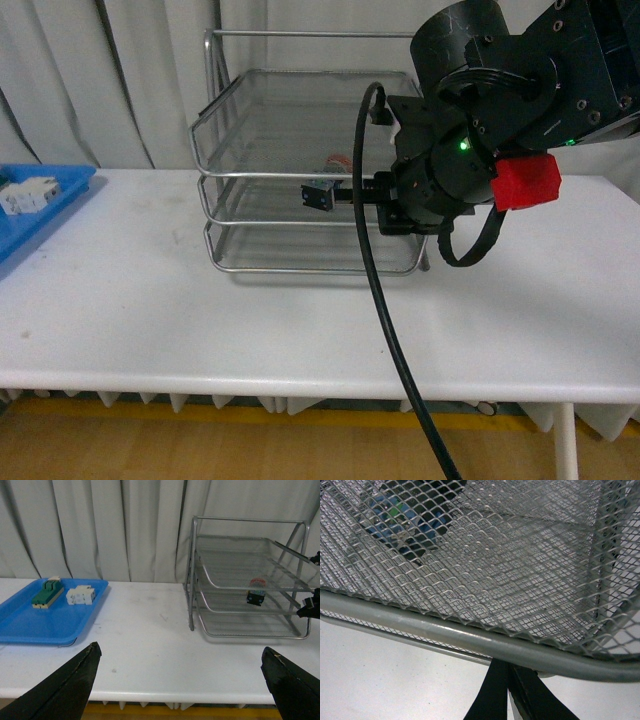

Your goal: Place button on rack with both arms

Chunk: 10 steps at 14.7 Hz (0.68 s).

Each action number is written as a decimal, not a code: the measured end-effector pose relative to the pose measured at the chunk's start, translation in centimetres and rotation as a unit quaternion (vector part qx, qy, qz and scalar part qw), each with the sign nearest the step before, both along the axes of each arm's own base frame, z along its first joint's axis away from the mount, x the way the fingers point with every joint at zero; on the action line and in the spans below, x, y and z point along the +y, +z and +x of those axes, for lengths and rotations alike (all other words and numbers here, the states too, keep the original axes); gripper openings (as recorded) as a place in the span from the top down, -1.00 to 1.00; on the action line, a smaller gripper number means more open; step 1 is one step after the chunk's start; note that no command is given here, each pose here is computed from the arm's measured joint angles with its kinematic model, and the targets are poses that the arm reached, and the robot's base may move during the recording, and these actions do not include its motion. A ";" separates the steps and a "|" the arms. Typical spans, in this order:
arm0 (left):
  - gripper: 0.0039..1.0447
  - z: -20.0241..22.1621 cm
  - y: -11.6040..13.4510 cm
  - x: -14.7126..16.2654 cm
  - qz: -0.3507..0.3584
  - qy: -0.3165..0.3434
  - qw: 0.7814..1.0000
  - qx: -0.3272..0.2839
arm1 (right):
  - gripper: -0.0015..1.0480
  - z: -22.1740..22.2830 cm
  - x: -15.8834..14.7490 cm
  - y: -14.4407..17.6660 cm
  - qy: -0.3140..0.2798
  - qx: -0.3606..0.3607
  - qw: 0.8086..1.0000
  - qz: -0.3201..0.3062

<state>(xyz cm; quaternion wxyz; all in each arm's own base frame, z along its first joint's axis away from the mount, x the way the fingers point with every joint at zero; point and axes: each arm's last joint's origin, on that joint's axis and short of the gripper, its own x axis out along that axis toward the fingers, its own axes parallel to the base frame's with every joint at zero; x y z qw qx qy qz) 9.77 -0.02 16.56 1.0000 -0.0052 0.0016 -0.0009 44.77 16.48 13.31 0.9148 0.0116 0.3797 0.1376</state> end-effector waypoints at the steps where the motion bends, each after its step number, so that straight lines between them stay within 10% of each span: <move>1: -0.88 0.0 0.0 0.0 0.000 0.000 1.000 0.000 | 0.97 0.1 0.0 0.0 -0.001 -0.001 1.000 0.000; 10: -0.88 0.0 0.0 0.0 0.000 0.000 1.000 0.000 | 0.97 -5.6 -2.4 3.6 0.000 -0.022 0.997 0.076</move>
